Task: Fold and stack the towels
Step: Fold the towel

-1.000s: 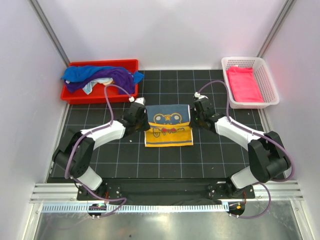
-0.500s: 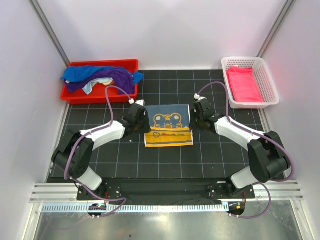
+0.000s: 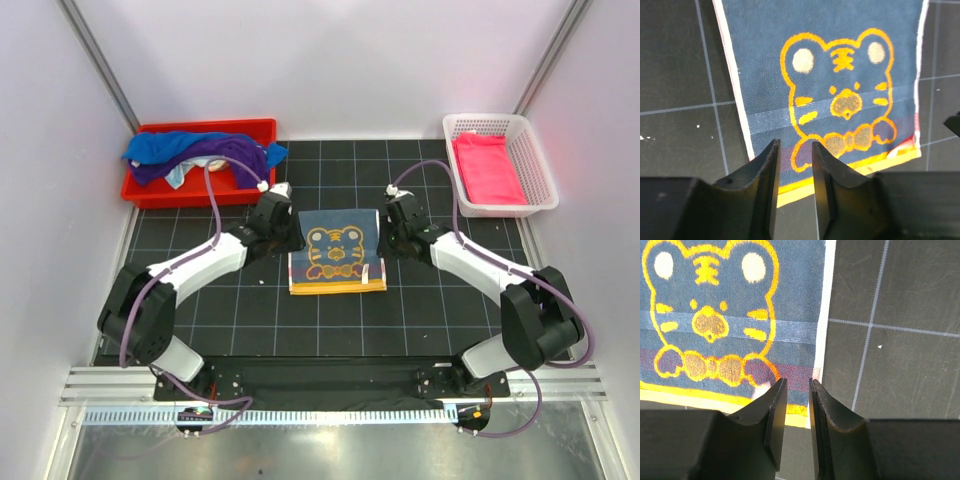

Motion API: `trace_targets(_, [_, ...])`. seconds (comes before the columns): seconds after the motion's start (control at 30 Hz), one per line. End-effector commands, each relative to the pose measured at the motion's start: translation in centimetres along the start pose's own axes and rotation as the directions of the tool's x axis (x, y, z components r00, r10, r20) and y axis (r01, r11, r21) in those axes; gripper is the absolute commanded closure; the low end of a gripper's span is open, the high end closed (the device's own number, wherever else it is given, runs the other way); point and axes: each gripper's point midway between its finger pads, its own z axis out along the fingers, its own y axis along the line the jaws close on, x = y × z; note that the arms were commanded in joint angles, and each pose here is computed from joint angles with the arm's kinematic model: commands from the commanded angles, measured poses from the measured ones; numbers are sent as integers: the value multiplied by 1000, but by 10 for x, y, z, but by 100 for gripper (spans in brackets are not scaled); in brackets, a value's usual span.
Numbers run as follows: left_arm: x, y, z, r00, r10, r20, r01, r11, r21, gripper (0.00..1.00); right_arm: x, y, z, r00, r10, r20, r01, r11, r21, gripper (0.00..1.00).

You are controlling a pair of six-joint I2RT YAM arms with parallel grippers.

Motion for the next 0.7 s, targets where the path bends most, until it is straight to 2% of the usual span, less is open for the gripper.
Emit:
trace_targets(0.0, [16, 3, 11, 998, -12, -64, 11, 1000, -19, 68, -9, 4, -1, 1000, -5, 22, 5, 1000, 6, 69])
trace_targets(0.17, [25, 13, 17, 997, -27, -67, 23, 998, -61, 69, -14, 3, 4, 999, -11, 32, 10, 1000, 25, 68])
trace_targets(0.3, [-7, 13, 20, 1000, -3, 6, 4, 994, -107, 64, -32, 5, 18, 999, -15, 39, 13, 999, 51, 69])
trace_targets(0.4, [-24, 21, 29, 1000, 10, 19, -7, 988, -156, 64, -60, 11, 22, 997, 5, 81, -8, 999, 40, 68])
trace_targets(0.53, [-67, 24, 40, 998, 3, 70, 9, 985, -172, 64, -88, 4, 44, 995, 49, 85, -53, 997, 48, 68])
trace_targets(0.67, [-83, 34, 60, 999, 23, 42, -14, 980, -198, 66, -116, 4, 61, 994, 55, 93, -61, 997, 56, 69])
